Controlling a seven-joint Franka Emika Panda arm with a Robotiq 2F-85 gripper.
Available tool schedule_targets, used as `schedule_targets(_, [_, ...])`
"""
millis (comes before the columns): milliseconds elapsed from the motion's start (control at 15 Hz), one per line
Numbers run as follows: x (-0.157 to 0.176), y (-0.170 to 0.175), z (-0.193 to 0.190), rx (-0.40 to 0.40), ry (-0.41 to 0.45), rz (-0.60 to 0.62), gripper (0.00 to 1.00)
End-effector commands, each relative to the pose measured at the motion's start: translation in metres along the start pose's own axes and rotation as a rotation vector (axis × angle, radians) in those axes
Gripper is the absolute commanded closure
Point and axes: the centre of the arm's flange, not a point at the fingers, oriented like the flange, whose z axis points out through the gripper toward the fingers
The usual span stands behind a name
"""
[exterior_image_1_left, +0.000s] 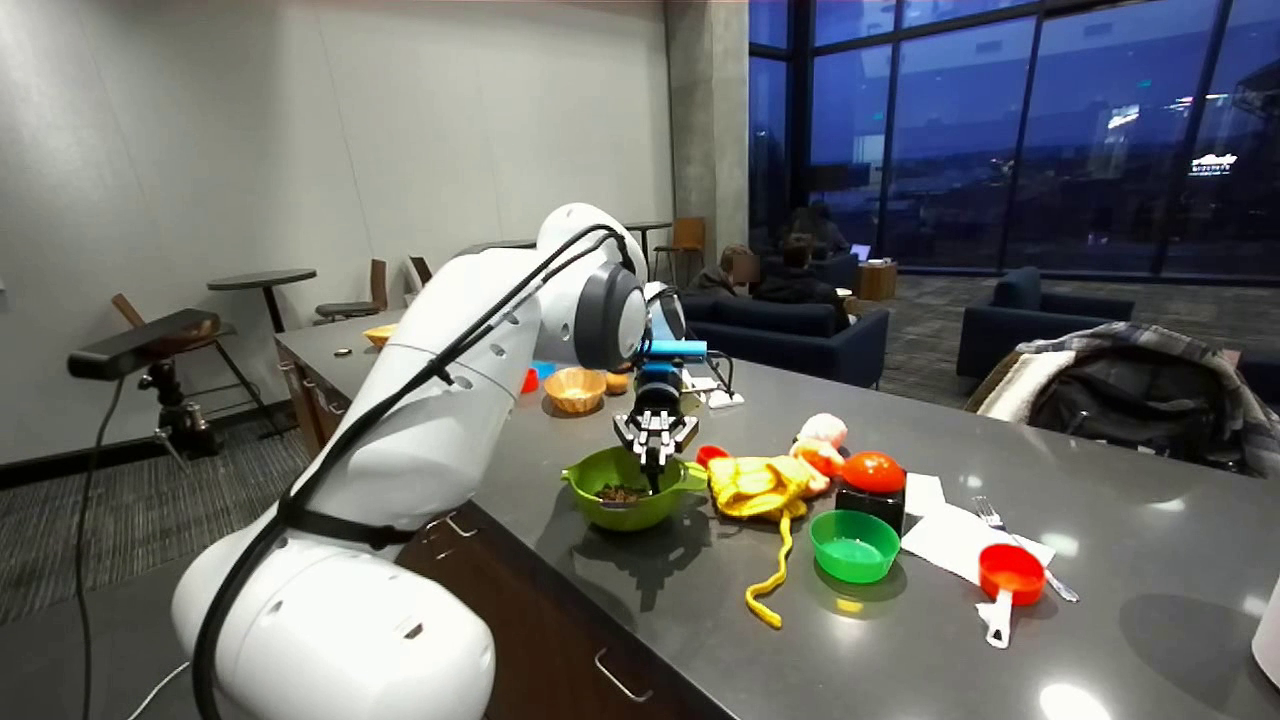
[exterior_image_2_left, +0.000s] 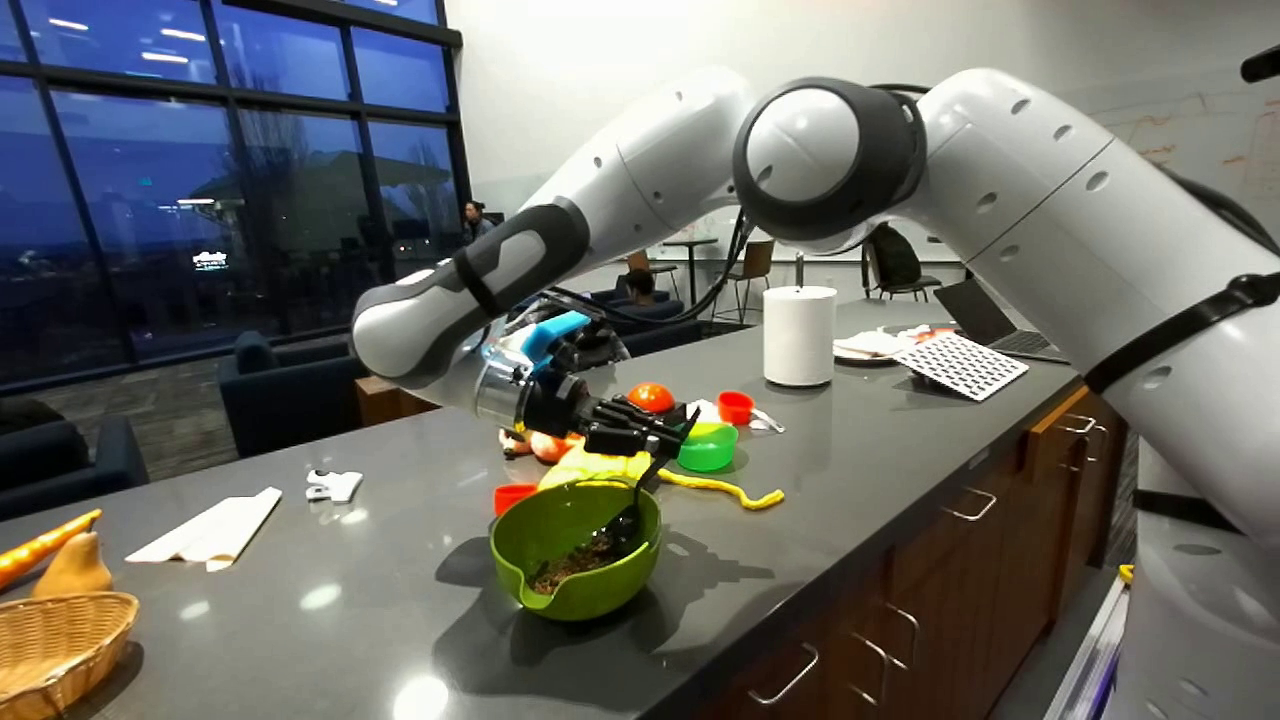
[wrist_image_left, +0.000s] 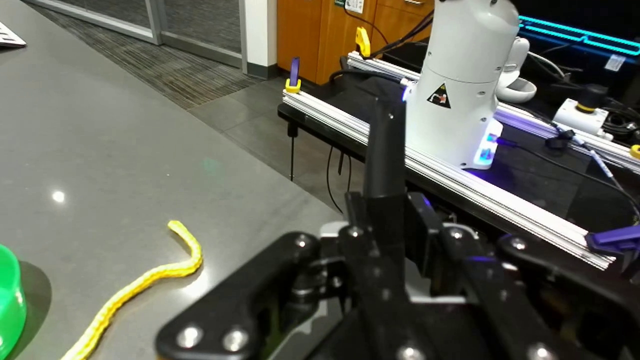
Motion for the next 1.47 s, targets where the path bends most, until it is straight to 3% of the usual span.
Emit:
schedule_targets(0, [-0.007,0.008,0.006,0.004,0.012,-0.016,0.94])
schedule_targets(800, [0.025,0.008,-0.030,-0.019,0.011,-0.071,0.94])
schedule_targets(1400, [0.046,-0.031,-0.058,-0.082,-0.009,-0.101,0.94])
